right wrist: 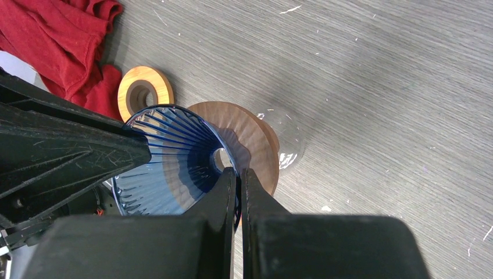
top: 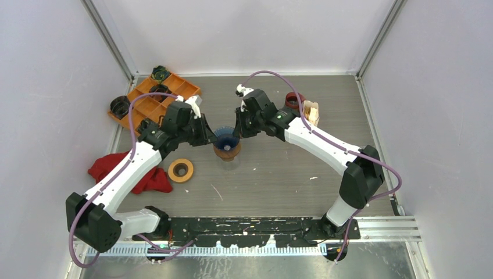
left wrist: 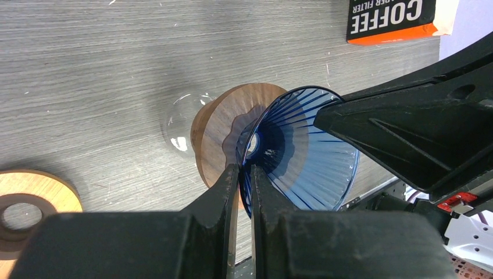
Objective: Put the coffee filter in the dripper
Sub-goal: Press the coffee dripper onto the connecting ring.
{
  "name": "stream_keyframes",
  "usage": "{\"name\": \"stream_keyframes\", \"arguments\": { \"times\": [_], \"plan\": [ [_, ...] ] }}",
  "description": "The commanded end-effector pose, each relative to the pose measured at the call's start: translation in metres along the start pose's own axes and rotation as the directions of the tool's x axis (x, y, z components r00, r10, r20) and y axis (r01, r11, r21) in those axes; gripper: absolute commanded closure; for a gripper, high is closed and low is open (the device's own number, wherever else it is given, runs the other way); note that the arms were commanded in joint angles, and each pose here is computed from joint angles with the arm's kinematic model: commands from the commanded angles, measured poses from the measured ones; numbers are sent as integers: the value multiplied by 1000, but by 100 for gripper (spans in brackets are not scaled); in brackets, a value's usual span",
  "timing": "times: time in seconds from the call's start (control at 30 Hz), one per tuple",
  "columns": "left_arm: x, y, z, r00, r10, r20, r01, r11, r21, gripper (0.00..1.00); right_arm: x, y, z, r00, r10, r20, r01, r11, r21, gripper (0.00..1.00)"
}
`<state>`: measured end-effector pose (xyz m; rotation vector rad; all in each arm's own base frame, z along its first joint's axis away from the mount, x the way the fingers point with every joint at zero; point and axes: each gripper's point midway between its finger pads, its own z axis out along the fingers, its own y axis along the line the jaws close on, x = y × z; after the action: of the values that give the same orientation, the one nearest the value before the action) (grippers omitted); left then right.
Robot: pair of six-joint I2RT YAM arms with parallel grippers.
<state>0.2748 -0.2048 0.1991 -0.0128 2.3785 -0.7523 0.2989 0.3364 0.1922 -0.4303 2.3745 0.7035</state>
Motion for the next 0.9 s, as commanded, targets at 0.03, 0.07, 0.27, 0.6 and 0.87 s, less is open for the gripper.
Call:
{"name": "stream_keyframes", "arguments": {
  "times": [0.03,0.07,0.27,0.6,0.87],
  "plan": [
    [8,-8,2,999,43,-34,-42,999,16,90,50,-32,25,988,-45,-146,61,992,108,99],
    [7,-8,1,998,45,-31,-45,999,15,90,48,-30,24,989,-46,-141,60,993,102,99],
    [-4,-13,-5,998,57,2,-57,998,13,85,22,-17,14,996,-54,-73,59,995,79,99],
    [-26,-25,-14,996,69,53,-70,997,23,75,-13,0,-4,998,-54,23,53,997,51,88],
    [-37,-32,-22,993,81,83,-84,996,30,61,-39,11,-16,994,-64,90,62,998,31,74]
  ]
}}
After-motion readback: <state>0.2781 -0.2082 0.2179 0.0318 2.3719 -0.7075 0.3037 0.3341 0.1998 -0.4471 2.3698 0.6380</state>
